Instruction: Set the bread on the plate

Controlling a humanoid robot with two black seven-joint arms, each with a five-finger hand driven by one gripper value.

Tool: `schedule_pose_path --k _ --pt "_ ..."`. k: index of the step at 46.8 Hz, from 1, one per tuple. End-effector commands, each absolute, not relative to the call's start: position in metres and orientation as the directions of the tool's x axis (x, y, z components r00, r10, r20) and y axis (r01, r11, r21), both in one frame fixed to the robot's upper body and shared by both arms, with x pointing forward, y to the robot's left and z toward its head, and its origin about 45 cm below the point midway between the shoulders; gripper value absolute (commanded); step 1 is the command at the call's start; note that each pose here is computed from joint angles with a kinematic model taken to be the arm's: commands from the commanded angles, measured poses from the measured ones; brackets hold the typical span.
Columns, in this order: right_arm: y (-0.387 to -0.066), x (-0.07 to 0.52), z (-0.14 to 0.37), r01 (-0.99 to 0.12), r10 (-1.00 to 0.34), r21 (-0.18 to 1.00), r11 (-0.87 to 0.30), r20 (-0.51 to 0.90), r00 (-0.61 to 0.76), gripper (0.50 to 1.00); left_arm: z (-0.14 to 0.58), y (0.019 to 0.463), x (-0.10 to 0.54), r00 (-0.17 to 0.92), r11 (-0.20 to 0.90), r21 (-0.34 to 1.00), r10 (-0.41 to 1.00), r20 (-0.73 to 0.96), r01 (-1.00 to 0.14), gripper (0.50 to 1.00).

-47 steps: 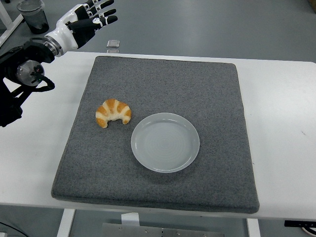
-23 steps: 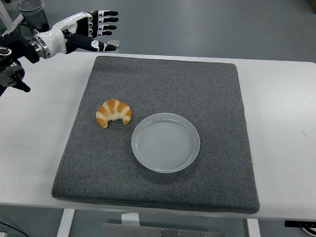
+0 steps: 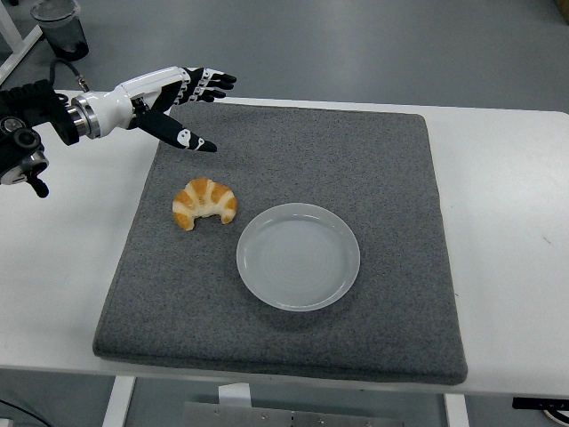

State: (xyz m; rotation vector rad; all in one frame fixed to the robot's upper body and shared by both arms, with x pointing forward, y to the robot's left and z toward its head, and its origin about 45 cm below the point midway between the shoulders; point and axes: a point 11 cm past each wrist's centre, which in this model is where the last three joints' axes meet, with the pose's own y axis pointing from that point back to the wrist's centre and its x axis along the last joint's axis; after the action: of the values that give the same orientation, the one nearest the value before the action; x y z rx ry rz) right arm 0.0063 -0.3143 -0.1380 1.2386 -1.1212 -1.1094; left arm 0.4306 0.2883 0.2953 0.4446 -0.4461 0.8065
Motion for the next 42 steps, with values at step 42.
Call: schedule_pose_path --k 42 --pt "-0.314 0.006 -0.138 0.011 -0.992 1.0 0.023 0.021 0.122 0.932 0.25 0.283 0.397 0.654 0.62 0.351 0.367 0.661 -0.702 0.96"
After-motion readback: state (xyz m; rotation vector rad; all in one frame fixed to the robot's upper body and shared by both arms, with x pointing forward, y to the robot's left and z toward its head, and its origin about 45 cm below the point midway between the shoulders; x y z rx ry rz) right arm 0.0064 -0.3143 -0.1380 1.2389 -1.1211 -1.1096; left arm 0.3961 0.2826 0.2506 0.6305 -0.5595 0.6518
